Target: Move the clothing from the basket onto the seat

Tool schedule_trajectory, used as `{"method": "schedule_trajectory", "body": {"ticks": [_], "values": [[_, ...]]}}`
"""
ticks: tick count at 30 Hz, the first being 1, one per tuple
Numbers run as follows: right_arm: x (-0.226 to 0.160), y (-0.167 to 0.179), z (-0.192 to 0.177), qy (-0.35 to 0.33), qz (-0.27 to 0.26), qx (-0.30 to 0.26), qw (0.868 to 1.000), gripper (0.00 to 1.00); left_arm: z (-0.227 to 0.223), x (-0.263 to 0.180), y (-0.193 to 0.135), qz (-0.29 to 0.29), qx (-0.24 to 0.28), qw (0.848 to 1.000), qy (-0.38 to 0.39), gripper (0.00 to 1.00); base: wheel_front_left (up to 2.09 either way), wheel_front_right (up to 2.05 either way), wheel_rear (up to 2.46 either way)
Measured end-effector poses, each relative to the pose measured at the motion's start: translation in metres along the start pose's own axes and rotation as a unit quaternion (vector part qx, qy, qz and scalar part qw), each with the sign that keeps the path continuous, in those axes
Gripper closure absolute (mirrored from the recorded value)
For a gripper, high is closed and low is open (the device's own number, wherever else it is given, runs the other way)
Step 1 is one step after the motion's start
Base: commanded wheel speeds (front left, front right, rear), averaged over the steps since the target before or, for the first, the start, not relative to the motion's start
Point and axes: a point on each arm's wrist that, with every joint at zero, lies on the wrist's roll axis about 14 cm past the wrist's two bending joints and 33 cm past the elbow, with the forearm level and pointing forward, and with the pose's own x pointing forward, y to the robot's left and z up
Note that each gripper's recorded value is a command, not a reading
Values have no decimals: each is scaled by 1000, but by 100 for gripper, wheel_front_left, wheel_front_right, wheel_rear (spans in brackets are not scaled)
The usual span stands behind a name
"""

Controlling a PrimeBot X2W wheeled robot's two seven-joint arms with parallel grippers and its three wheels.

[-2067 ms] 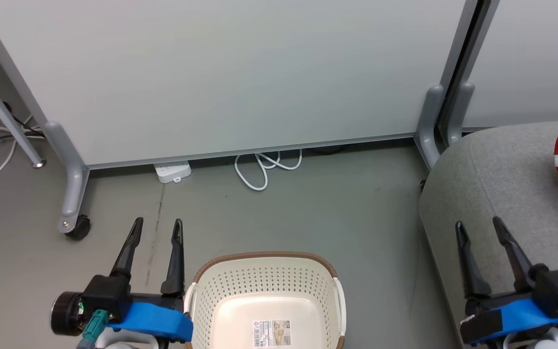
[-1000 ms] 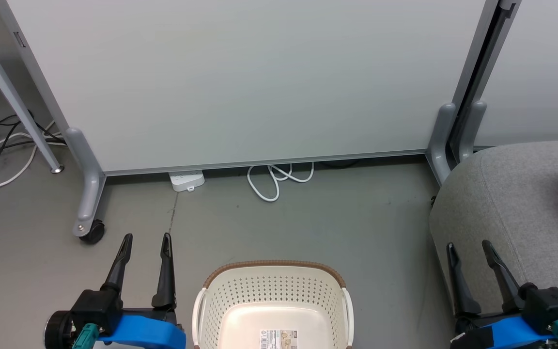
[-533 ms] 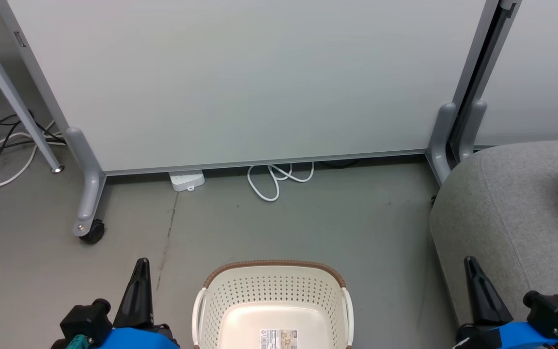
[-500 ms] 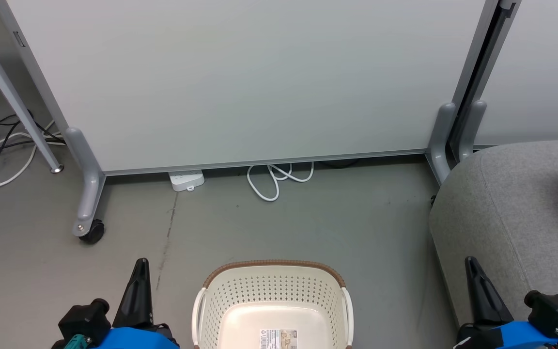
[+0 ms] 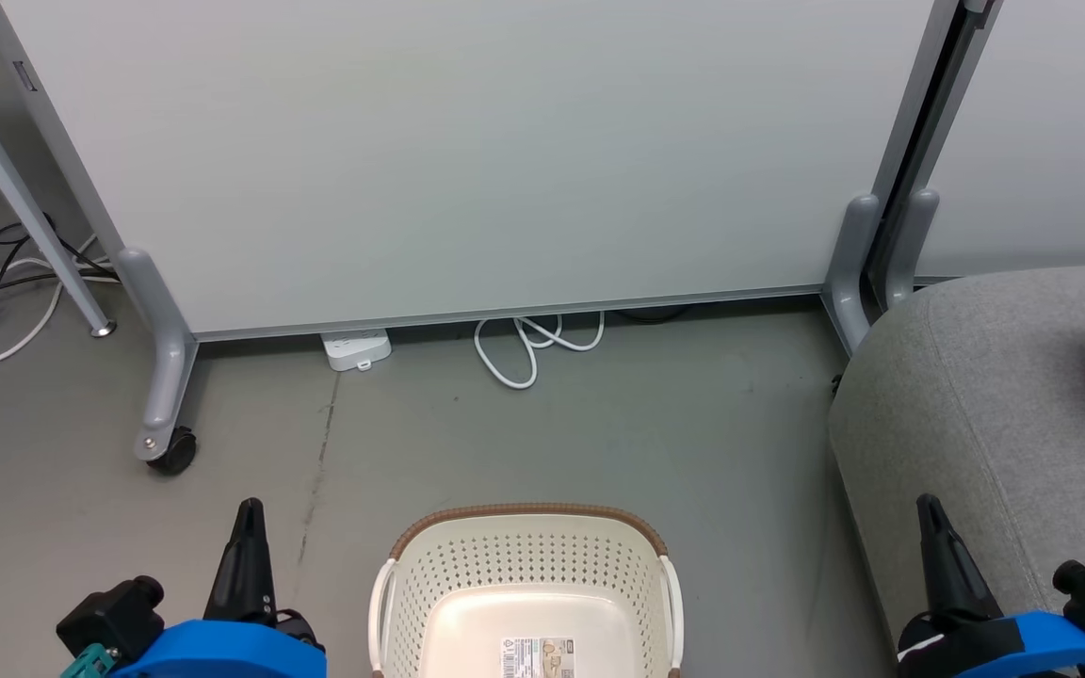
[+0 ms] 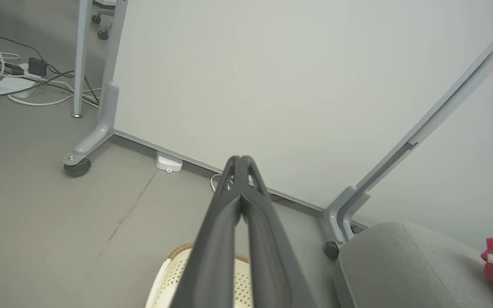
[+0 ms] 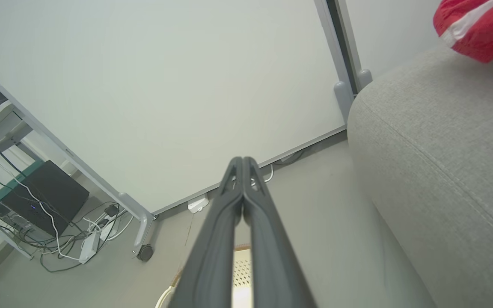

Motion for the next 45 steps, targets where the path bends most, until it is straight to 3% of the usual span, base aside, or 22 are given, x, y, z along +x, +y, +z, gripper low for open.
{"method": "schedule_trajectory", "body": {"ticks": [18,45], "values": [[4,-7,6,-3,-19,131,991,100,6,10,3,12,-131,991,2,100,0,0,0],[10,-9,16,-9,-22,286,958,100,11,21,2,10,-284,959,7,100,0,0,0]]}}
